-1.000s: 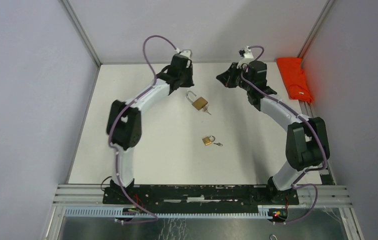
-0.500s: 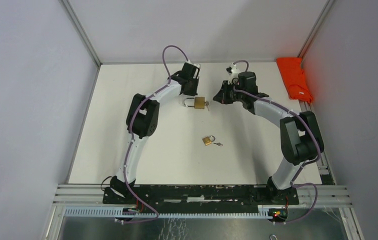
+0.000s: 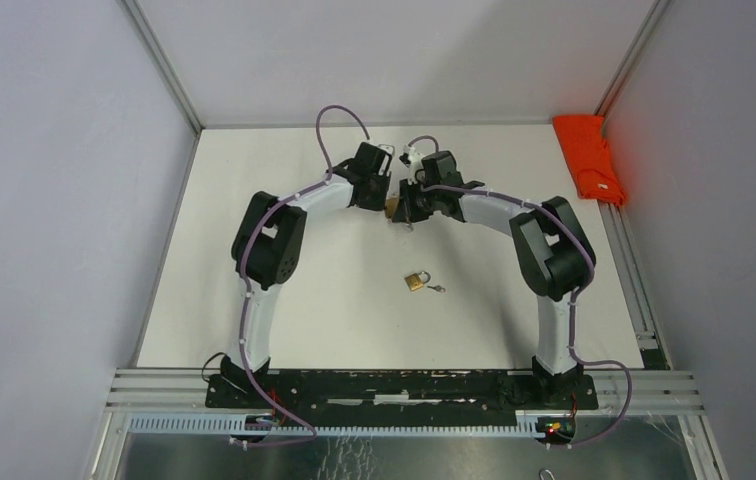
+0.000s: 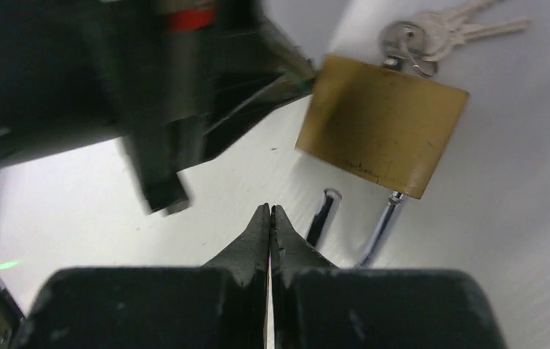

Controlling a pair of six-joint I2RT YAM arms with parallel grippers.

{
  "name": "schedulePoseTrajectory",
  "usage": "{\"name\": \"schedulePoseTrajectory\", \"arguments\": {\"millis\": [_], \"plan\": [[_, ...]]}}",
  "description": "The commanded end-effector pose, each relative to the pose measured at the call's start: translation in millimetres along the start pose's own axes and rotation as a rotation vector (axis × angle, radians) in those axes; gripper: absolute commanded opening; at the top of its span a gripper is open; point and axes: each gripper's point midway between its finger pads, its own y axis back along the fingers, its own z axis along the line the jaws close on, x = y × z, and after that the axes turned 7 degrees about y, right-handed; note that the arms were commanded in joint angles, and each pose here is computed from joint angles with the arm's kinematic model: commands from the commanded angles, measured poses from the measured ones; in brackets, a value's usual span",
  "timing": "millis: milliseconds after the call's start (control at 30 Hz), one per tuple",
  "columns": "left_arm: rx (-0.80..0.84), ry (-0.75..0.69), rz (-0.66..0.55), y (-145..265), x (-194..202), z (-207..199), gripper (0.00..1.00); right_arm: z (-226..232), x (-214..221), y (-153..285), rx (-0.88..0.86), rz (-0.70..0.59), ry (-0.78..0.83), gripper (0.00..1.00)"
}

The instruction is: Unlock with the key

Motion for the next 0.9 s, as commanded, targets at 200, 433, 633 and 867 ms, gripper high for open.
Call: {"name": "schedulePoseTrajectory", "arguments": {"millis": [200,433,633,867], "plan": [[0.051,0.007,-0.102,43,-27,-22,0.02,-37,-17,8,0.100,-0.092,-0.034,0.00],[0.266,0.064,-0.255,86,-68,-68,0.02,-39,-38,8,0.090,-0.125,0.003,0.00],[0.360,0.124,-0.182,32,-42,-82,0.02,-46,-42,7,0.115,-0.113,-0.011,0.00],[0.386,0.165,-0.106,-1,-9,-89,0.02,-65,-48,2,0.143,-0.107,-0.043,0.00]]}}
